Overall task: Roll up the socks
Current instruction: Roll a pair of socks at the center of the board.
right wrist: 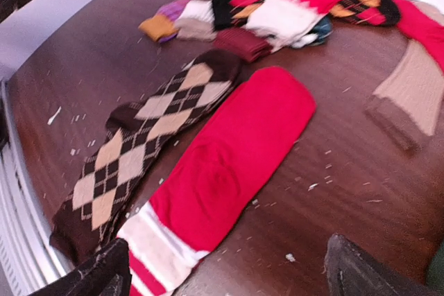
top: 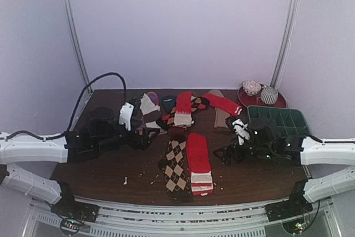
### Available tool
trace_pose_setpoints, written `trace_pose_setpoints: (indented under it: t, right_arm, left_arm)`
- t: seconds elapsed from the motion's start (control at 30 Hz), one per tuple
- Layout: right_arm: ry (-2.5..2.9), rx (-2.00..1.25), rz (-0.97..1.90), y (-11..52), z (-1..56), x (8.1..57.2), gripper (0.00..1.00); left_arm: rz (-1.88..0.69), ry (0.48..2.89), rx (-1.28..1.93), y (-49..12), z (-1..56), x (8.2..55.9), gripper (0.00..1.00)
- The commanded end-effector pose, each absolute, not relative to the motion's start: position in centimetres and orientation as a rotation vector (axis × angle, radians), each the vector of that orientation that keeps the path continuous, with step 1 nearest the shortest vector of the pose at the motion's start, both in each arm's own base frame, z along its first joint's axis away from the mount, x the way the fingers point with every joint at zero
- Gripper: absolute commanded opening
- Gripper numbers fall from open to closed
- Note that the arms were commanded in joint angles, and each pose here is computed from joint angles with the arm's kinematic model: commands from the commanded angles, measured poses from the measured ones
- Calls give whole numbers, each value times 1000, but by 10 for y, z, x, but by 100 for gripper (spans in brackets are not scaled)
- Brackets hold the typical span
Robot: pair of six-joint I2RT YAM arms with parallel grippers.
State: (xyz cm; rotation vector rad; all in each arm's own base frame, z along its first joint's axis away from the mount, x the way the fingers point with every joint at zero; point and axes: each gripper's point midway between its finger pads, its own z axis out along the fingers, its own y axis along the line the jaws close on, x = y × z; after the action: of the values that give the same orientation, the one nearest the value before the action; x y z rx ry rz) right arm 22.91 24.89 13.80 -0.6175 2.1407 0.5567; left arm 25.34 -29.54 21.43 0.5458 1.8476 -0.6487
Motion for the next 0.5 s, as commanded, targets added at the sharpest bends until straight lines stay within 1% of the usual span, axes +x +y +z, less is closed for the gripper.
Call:
trace_pose_setpoints:
  t: [0.0,0.07,0.2,0.37,0.47]
  right_arm:
    - [2073,-918,754,289,112,184,97]
    - [2080,-1013,743,295,98,171,95]
    - [2059,-1108,735,304,87,154,93]
    - [2042,-1168,703,309,79,146,88]
    - [2063,-1181,644,309,70,146,84]
  left_arm:
    - [-861,1898,616,-317,184,230,83]
    - [-879,1922,623,-317,171,225,80]
    - [-916,1918,648,-316,161,215,79]
    - [-948,1928,705,-321,148,205,79]
    - [-985,1916,752,-329,142,196,76]
